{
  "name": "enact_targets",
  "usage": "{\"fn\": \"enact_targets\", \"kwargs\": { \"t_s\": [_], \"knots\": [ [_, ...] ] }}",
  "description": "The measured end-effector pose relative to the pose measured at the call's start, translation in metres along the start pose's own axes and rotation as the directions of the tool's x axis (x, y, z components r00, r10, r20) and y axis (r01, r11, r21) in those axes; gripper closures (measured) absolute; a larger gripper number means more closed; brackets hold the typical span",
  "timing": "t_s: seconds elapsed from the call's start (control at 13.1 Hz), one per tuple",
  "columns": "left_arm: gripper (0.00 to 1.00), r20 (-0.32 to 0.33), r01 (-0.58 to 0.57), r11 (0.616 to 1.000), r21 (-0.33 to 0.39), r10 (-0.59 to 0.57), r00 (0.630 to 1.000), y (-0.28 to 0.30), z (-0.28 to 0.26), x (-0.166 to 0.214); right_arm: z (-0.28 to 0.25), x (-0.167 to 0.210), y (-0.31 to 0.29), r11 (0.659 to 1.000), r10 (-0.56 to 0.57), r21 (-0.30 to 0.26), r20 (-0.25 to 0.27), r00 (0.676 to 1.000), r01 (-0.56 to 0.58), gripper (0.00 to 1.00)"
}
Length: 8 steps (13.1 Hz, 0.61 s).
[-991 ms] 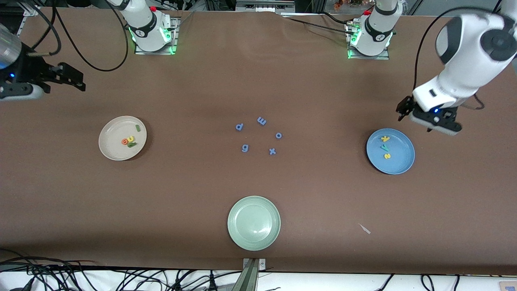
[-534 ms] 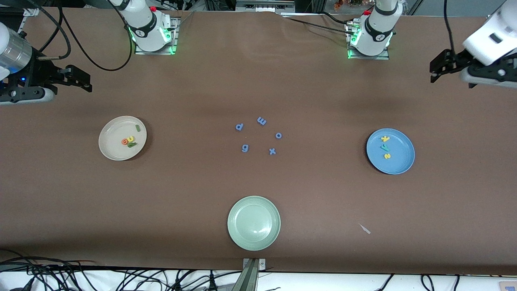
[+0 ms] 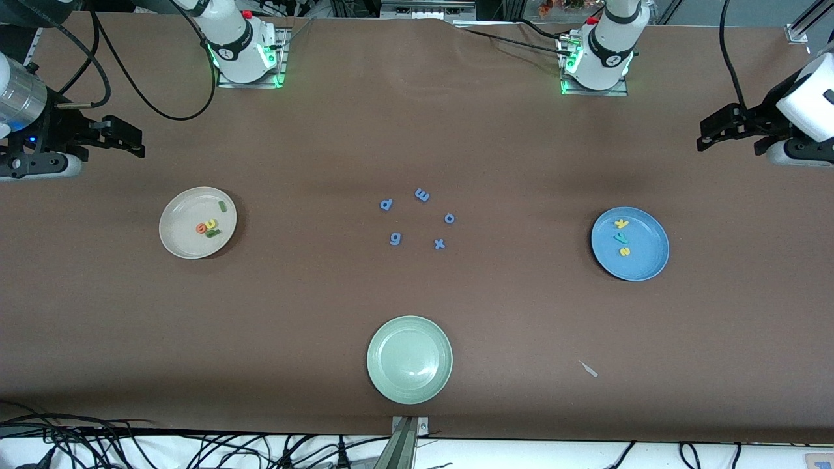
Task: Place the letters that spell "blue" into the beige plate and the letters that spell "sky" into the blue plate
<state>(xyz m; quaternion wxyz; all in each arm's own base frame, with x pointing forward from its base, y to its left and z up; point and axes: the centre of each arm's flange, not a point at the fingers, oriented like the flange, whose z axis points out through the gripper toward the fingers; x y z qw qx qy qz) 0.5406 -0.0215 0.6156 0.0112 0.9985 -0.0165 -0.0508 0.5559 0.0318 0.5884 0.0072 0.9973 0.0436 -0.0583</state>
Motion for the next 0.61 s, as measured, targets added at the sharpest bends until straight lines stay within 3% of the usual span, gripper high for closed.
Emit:
{"fn": "enact_targets", "kwargs": {
  "t_s": [0.61],
  "knots": [
    [0.0, -0.007, 0.043, 0.999, 0.0, -0.043, 0.999, 0.006, -0.0054, -0.0007, -0.0005, -0.0003, 0.0003, 1.0, 0.002, 0.0, 0.002, 1.0, -0.002, 0.0]
  ]
}}
